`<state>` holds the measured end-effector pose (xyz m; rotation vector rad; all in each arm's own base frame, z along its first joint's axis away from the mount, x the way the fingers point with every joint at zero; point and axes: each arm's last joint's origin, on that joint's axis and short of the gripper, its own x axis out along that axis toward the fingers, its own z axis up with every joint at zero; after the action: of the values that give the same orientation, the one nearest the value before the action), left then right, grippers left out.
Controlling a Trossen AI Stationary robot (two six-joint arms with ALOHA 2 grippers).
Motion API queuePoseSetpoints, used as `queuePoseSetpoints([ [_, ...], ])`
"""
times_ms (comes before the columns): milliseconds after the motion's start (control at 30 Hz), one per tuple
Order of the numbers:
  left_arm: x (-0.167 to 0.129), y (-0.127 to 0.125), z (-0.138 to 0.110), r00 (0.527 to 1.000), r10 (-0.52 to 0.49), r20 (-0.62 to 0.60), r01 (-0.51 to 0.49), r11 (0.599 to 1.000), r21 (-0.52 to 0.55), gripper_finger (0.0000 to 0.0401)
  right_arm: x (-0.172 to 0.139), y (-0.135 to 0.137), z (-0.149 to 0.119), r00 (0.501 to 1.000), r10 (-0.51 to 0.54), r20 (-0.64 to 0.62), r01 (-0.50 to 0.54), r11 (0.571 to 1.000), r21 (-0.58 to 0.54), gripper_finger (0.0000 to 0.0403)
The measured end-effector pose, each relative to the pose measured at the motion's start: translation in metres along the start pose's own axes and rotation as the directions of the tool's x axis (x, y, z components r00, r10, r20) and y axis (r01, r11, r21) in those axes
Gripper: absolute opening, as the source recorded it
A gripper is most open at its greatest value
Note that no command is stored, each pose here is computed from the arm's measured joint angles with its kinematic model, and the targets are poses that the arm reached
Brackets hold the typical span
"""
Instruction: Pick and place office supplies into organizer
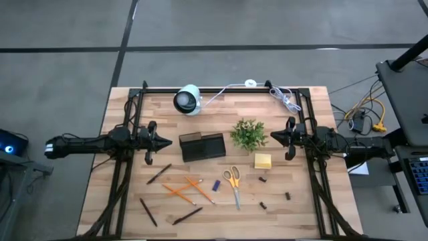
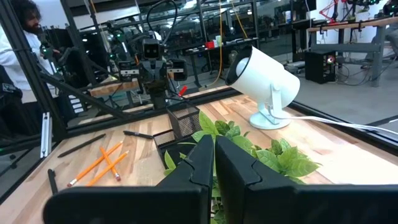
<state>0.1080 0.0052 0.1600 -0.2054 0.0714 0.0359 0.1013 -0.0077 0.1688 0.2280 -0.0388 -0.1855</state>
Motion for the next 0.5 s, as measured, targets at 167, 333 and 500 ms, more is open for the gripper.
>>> queuePoseSetpoints([
  [167,0.0,0.0,0.0,1.0,0.0,0.0,0.0,1.0,0.0,0.0,0.0,0.0,0.0,1.0,0.0,0.0,0.0,1.0,0.0,0.0009],
  [333,0.0,0.0,0.0,1.0,0.0,0.0,0.0,1.0,0.0,0.0,0.0,0.0,-0.0001,1.0,0.0,0.0,0.0,1.0,0.0,0.0009],
  [500,0.0,0.0,0.0,1.0,0.0,0.0,0.0,1.0,0.0,0.0,0.0,0.0,0.0,1.0,0.0,0.0,0.0,1.0,0.0,0.0009],
])
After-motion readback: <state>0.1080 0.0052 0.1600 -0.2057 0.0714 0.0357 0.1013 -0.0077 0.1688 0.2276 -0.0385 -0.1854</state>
